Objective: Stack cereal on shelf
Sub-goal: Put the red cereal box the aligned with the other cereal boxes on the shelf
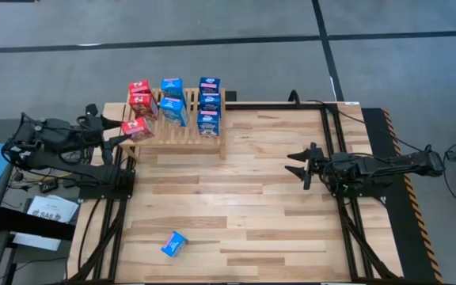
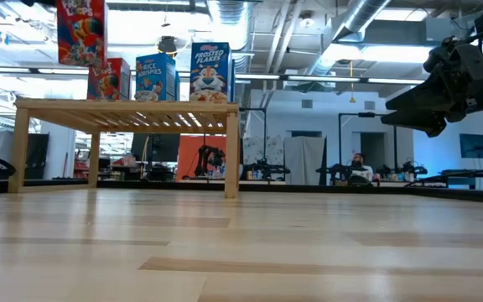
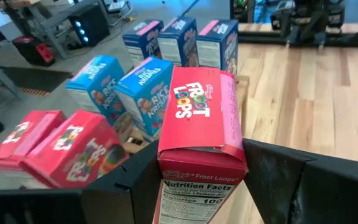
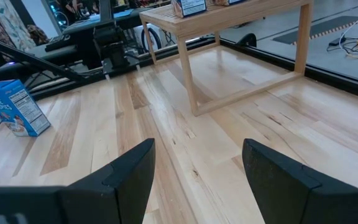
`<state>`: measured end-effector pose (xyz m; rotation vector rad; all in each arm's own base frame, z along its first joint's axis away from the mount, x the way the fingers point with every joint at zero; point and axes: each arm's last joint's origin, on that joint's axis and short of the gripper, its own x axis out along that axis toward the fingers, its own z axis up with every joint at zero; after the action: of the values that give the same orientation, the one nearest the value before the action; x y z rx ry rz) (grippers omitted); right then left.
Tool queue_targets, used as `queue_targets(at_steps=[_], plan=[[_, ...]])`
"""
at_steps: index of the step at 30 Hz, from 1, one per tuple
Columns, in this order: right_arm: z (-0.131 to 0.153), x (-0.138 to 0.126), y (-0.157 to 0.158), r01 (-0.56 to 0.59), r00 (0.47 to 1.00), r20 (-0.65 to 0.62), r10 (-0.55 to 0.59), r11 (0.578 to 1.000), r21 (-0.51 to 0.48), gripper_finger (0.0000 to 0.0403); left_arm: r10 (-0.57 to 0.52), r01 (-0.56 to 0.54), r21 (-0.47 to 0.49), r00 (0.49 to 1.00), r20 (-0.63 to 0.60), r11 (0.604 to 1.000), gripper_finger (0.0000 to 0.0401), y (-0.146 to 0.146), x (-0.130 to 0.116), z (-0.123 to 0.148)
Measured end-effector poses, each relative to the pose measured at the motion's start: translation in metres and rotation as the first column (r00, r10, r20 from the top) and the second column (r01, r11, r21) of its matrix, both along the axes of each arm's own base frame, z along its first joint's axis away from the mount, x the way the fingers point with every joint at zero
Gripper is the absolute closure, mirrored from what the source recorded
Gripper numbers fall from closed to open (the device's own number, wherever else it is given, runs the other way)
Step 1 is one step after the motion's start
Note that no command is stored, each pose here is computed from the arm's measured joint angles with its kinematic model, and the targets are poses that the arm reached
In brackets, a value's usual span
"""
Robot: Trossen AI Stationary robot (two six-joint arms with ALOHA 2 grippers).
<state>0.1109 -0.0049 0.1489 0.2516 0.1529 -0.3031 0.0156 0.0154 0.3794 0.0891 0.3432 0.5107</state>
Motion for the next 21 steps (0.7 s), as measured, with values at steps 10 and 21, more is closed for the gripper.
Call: queue_targets(at_steps=[10,21], plan=[[0.0,0.0,0.0,-0.001,1.0,0.0,0.001,1.0,0.0,0.0136,-0.003,0.004,0.018,0.998,-0.061,1.0,0.0213,-0.002,0.016,-0.003],[0.0,0.0,0.0,-0.001,1.0,0.0,0.001,1.0,0.0,0.0136,0.077,-0.077,0.035,0.997,-0.015,0.996,0.0213,0.001,0.008,-0.001]])
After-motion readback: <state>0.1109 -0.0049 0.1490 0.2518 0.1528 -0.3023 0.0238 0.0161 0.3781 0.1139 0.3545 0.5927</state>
